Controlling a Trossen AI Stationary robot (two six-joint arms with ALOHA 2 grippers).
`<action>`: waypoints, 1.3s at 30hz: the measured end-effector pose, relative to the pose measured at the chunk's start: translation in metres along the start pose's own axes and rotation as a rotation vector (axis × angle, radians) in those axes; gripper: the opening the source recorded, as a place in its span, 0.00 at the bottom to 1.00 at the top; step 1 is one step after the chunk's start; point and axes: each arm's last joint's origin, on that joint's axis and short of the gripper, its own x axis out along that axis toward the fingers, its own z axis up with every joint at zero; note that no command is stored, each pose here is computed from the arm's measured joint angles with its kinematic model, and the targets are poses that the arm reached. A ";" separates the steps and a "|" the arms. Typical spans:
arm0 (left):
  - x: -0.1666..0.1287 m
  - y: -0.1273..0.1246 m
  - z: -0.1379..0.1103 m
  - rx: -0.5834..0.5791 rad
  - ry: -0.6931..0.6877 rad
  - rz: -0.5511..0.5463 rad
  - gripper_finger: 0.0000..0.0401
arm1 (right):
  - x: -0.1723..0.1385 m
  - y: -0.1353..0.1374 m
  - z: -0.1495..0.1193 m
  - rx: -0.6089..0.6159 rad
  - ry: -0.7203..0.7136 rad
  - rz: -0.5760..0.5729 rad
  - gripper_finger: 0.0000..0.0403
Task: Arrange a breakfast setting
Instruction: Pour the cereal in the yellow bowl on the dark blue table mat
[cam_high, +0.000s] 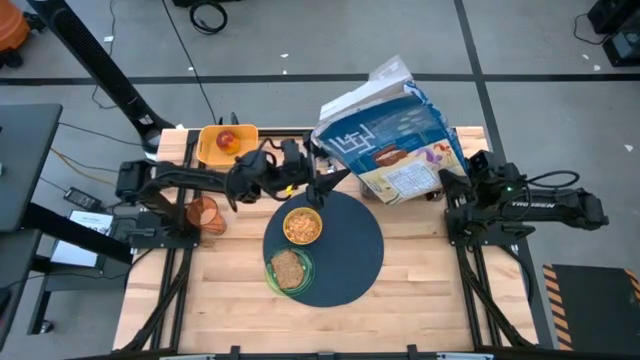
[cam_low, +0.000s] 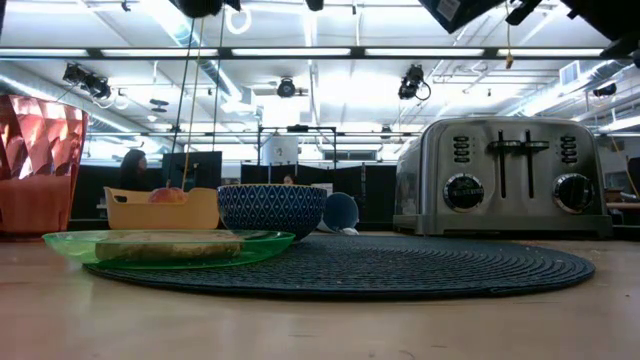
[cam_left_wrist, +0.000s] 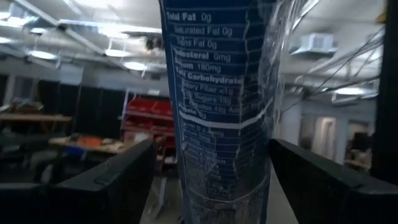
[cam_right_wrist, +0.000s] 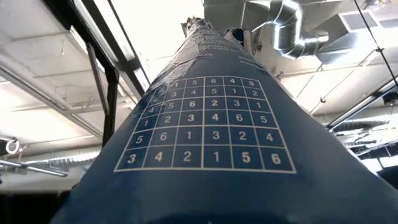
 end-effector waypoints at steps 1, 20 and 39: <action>0.001 0.001 -0.002 -0.001 -0.016 -0.014 0.80 | 0.000 0.000 0.000 -0.008 -0.001 -0.002 0.67; 0.001 0.002 0.003 -0.048 -0.122 -0.078 0.65 | 0.015 -0.008 -0.009 -0.075 0.040 -0.028 0.67; 0.001 0.004 0.007 -0.043 -0.146 -0.079 0.22 | 0.022 -0.011 -0.013 -0.102 0.071 -0.039 0.74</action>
